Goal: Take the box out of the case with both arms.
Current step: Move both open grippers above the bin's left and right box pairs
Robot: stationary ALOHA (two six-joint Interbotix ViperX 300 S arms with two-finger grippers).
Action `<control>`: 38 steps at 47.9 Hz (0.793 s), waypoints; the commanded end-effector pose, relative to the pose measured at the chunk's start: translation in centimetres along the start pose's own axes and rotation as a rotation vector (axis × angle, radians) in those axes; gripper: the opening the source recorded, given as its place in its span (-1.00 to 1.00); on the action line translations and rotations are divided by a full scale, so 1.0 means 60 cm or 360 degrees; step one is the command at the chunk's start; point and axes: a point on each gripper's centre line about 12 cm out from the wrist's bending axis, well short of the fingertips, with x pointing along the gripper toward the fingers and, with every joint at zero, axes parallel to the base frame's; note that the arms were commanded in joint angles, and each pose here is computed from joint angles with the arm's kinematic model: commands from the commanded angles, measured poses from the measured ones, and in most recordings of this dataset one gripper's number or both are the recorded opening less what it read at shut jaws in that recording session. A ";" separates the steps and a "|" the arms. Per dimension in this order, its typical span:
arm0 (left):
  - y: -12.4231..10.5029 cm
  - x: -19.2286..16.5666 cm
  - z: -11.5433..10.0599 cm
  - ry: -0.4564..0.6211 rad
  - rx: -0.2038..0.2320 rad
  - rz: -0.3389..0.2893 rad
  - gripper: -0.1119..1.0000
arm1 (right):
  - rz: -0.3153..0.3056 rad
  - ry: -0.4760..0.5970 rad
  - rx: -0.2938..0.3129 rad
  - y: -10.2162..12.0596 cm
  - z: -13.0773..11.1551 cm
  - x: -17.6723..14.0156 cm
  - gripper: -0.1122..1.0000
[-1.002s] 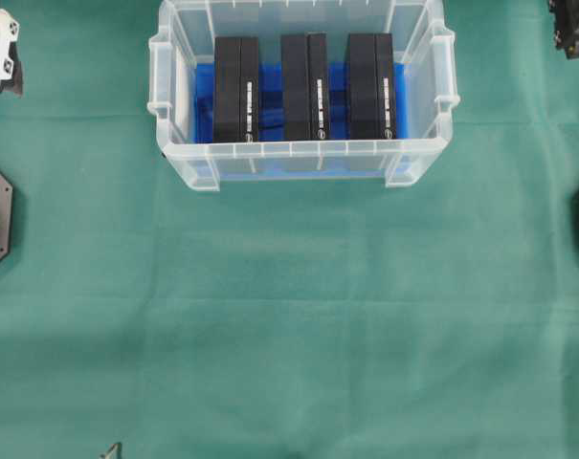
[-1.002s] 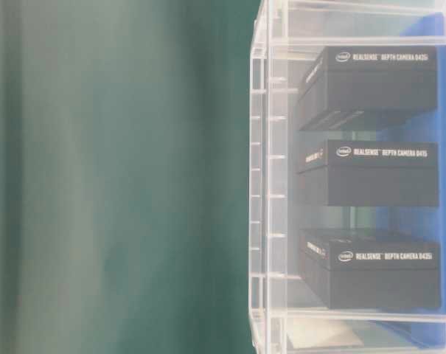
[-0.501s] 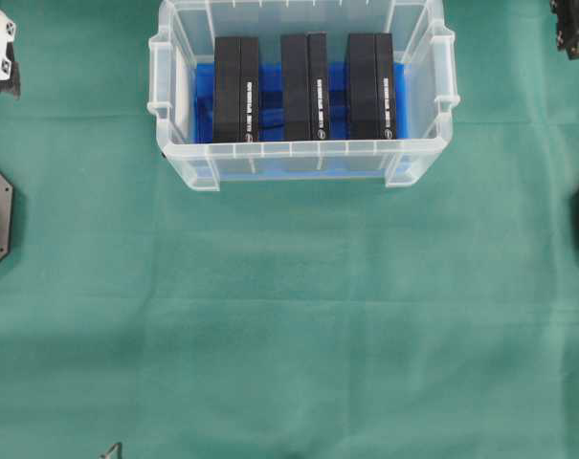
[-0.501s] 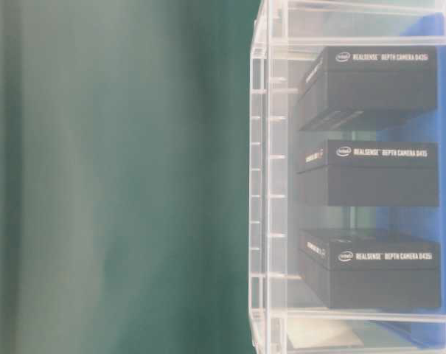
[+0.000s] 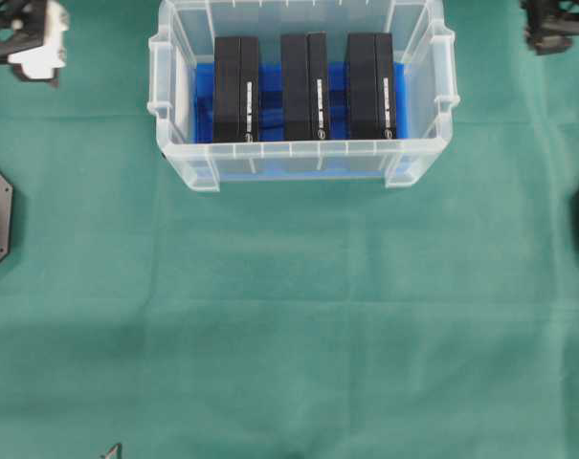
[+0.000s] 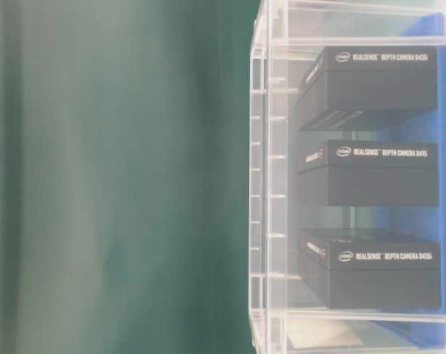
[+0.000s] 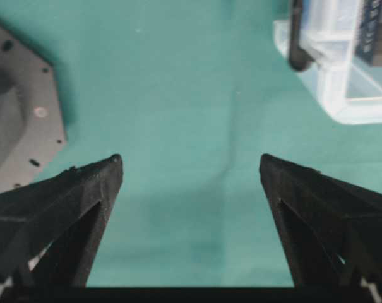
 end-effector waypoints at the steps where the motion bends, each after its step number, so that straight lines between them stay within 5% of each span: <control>1: -0.022 -0.009 0.010 -0.0015 -0.0006 -0.0025 0.78 | 0.0073 -0.0017 -0.0014 0.025 0.005 -0.010 0.94; 24: -0.137 0.005 0.043 -0.0020 0.0055 -0.0040 0.78 | 0.0157 -0.0009 -0.0152 0.157 0.006 0.006 0.93; 38: -0.199 0.018 0.054 -0.0022 0.0135 -0.0057 0.78 | 0.0181 -0.0001 -0.0187 0.201 0.004 0.016 0.93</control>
